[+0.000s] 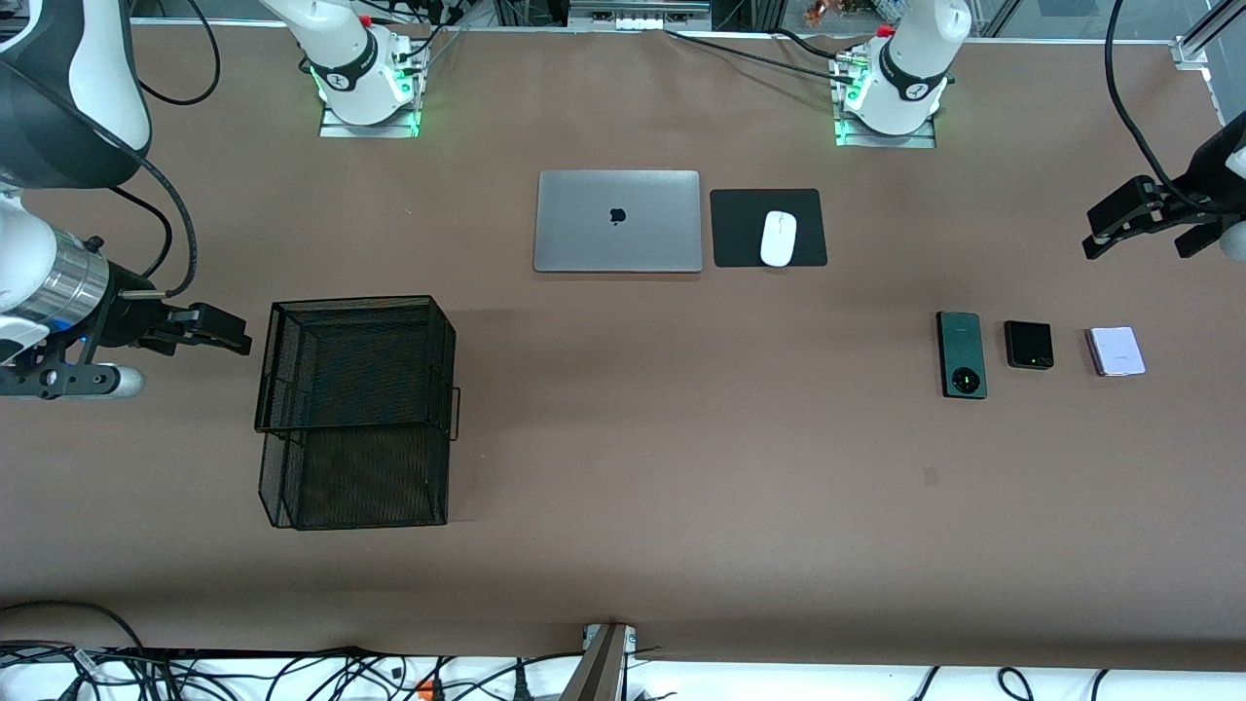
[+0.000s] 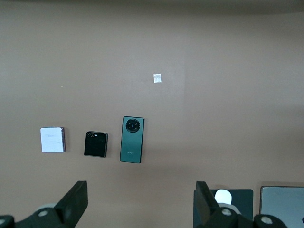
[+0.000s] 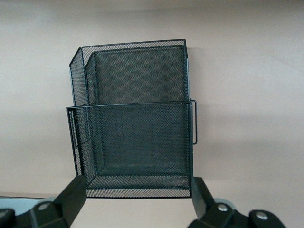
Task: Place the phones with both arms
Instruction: 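Move the left gripper down toward the green phone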
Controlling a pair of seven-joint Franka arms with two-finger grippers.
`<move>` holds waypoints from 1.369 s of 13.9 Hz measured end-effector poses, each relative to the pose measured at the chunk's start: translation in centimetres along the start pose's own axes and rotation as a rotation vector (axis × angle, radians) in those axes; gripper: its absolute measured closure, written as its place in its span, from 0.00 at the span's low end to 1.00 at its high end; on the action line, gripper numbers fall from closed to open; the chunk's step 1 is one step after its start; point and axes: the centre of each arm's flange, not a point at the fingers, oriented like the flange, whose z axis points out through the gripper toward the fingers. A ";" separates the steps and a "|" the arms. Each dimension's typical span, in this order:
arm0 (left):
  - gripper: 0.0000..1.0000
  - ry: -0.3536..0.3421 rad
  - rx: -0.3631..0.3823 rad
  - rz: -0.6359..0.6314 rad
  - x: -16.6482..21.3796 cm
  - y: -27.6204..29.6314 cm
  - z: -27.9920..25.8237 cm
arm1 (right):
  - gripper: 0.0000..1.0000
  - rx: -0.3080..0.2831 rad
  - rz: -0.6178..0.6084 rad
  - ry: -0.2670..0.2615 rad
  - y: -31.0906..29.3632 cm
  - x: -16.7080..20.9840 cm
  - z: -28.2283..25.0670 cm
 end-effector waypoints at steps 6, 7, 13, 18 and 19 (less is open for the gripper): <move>0.00 -0.012 0.000 0.000 -0.2 0.0 0.0 | 0.01 -0.001 -0.001 -0.014 -0.1 -0.2 0.1; 0.00 -0.022 0.001 -0.001 -0.4 -0.1 0.1 | 0.01 -0.001 -0.002 -0.014 -0.1 -0.2 0.1; 0.00 -0.048 0.004 -0.051 -0.4 -3.0 1.0 | 0.01 -0.001 -0.002 -0.014 -0.1 -0.2 0.1; 0.00 -0.030 0.005 -0.040 0.8 -5.2 9.4 | 0.01 -0.001 -0.004 -0.014 -0.2 -0.2 0.1; 0.00 -0.020 0.005 -0.031 0.9 -5.8 11.8 | 0.01 -0.001 -0.004 -0.015 -0.2 -0.2 0.1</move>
